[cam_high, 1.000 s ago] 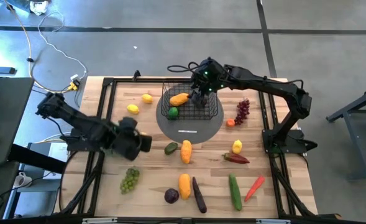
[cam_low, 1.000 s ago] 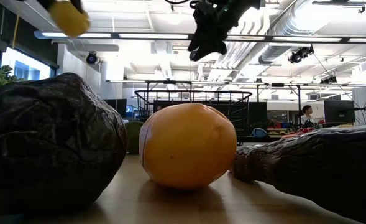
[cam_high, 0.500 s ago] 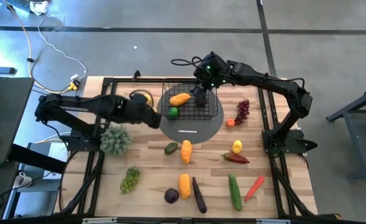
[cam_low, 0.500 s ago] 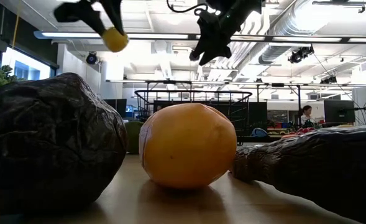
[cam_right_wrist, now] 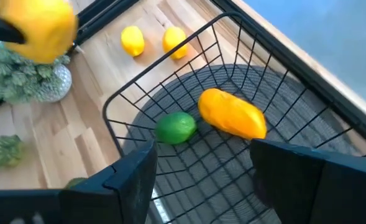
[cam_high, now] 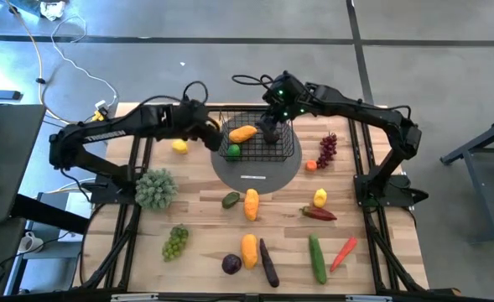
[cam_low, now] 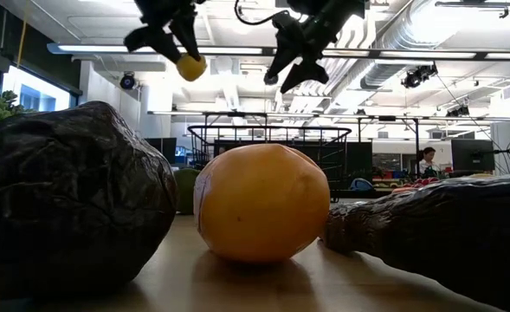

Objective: Build produce basket
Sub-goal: Put the yellow lemon into the wire basket

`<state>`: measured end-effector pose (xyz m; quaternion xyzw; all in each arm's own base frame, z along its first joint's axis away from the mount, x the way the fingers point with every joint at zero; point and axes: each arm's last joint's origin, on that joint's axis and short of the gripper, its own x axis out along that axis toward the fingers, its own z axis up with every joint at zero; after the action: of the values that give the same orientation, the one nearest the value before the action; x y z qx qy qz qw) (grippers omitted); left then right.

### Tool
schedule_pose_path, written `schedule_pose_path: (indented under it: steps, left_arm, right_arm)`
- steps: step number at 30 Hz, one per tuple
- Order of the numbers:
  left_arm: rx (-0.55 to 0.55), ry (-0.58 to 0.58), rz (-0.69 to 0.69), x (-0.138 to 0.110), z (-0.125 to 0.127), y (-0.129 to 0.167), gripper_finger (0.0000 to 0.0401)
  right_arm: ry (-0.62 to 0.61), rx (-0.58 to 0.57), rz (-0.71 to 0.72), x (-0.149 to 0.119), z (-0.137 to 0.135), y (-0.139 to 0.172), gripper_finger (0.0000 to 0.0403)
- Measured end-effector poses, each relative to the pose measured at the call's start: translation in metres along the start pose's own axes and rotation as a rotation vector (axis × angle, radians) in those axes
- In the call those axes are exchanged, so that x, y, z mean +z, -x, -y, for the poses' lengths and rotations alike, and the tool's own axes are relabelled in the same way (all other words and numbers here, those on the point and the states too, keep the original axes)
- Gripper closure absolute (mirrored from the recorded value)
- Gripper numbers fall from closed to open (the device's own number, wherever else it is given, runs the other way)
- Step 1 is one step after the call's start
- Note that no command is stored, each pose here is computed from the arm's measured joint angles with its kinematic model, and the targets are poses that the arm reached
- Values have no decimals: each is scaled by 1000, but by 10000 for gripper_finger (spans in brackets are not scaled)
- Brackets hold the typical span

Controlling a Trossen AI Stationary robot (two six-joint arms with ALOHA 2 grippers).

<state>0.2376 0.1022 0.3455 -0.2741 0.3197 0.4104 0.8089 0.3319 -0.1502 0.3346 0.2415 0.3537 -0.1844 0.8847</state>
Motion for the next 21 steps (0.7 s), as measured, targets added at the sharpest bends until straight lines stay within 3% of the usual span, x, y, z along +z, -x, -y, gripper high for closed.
schedule_pose_path:
  steps: [5,14,21]
  left_arm:
    - [-50,-78,-14,12,-7,-16,259]
    - [-78,-208,-111,18,-8,-63,259]
    - [-110,-287,-158,17,-3,-98,259]
  right_arm:
    - [-106,-45,-19,-5,-7,-1,164]
    - [-261,-245,-146,-29,-17,0,164]
    - [-296,-254,-176,-39,-33,-1,164]
